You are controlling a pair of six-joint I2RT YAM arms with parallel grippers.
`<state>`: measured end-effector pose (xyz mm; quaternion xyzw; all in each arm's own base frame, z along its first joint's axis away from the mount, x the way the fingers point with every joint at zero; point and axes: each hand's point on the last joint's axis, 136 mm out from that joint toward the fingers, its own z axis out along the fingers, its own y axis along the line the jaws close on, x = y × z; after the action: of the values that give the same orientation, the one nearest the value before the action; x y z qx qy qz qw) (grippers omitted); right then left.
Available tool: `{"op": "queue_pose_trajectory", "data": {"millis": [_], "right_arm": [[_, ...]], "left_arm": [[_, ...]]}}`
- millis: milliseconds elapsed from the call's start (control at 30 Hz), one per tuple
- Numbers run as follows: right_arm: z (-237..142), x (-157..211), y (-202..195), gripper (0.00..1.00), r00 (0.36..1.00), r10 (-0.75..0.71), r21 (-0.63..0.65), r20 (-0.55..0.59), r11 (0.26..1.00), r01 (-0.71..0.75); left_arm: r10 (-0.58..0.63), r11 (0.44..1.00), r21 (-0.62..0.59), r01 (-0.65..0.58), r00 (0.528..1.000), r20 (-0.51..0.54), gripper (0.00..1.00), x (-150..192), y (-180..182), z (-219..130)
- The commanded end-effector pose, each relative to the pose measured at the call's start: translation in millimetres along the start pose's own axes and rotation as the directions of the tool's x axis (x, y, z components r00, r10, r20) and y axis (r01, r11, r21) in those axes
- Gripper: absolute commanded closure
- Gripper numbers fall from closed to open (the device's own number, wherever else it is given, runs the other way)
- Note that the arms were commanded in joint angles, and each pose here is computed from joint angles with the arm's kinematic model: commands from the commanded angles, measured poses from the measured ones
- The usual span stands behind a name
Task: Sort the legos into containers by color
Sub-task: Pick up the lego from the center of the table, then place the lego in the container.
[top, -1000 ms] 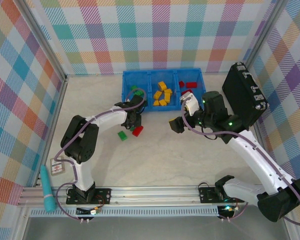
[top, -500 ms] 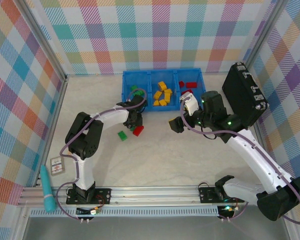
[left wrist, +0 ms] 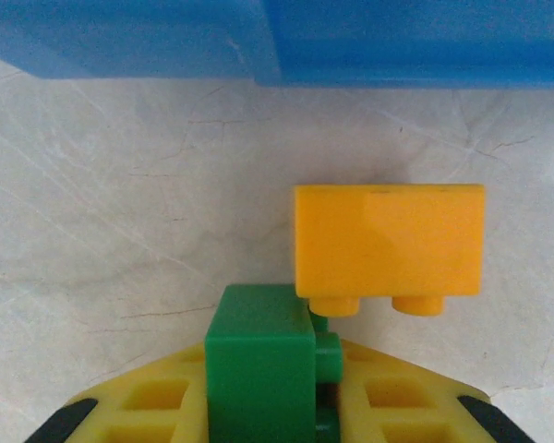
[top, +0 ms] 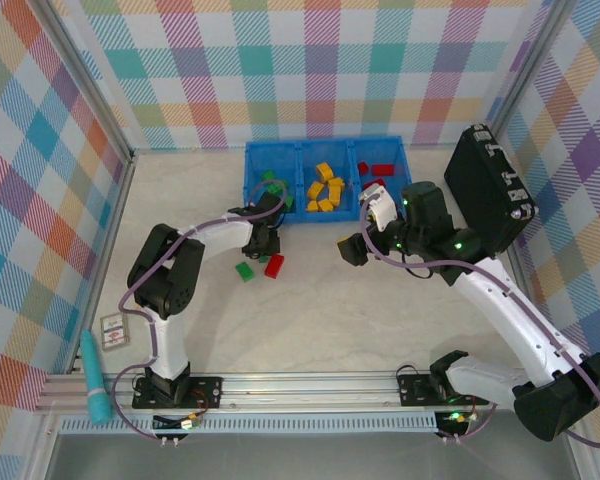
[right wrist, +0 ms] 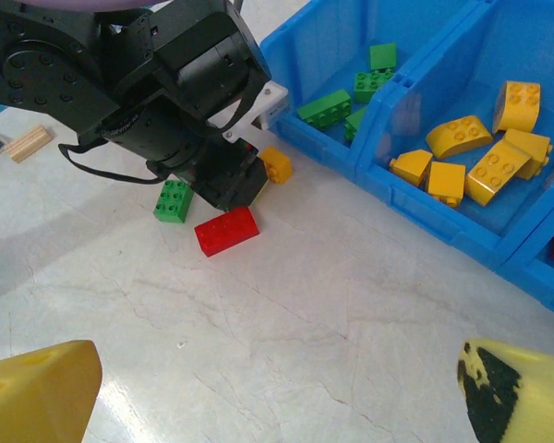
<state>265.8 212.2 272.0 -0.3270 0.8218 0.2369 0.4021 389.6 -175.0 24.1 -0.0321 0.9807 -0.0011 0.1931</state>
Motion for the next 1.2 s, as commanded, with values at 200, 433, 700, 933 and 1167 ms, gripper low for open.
{"op": "queue_pose_trajectory", "data": {"millis": [200, 433, 700, 933, 1167], "right_arm": [[-5, -10, 3, 0.01, 0.999, -0.007, -0.004, 0.033, 1.0, 0.007], [-6, -11, 4, 0.01, 0.999, -0.01, -0.008, 0.041, 1.0, 0.01], [-12, -11, 5, 0.01, 0.998, -0.015, 0.004, 0.055, 1.0, 0.014], [-14, -18, 13, 0.01, 0.998, -0.017, -0.044, 0.065, 0.999, 0.02], [-13, -15, 21, 0.01, 0.997, 0.024, -0.095, 0.072, 0.995, -0.017]], "left_arm": [[-0.011, 0.999, 0.04, 0.009, 0.997, 0.073, 0.85, -35, 1, -73], [-0.024, 0.99, 0.14, -0.016, 0.96, 0.28, 0.85, -110, -30, -118], [-0.077, 0.99, 0.135, 0.027, 0.922, 0.378, 0.86, -170, -45, -84], [-0.11, 0.989, 0.132, 0.063, 0.913, 0.392, 0.86, -193, -43, -52], [-0.085, 0.99, 0.137, 0.036, 0.926, 0.367, 0.66, -197, -40, -35]]}}
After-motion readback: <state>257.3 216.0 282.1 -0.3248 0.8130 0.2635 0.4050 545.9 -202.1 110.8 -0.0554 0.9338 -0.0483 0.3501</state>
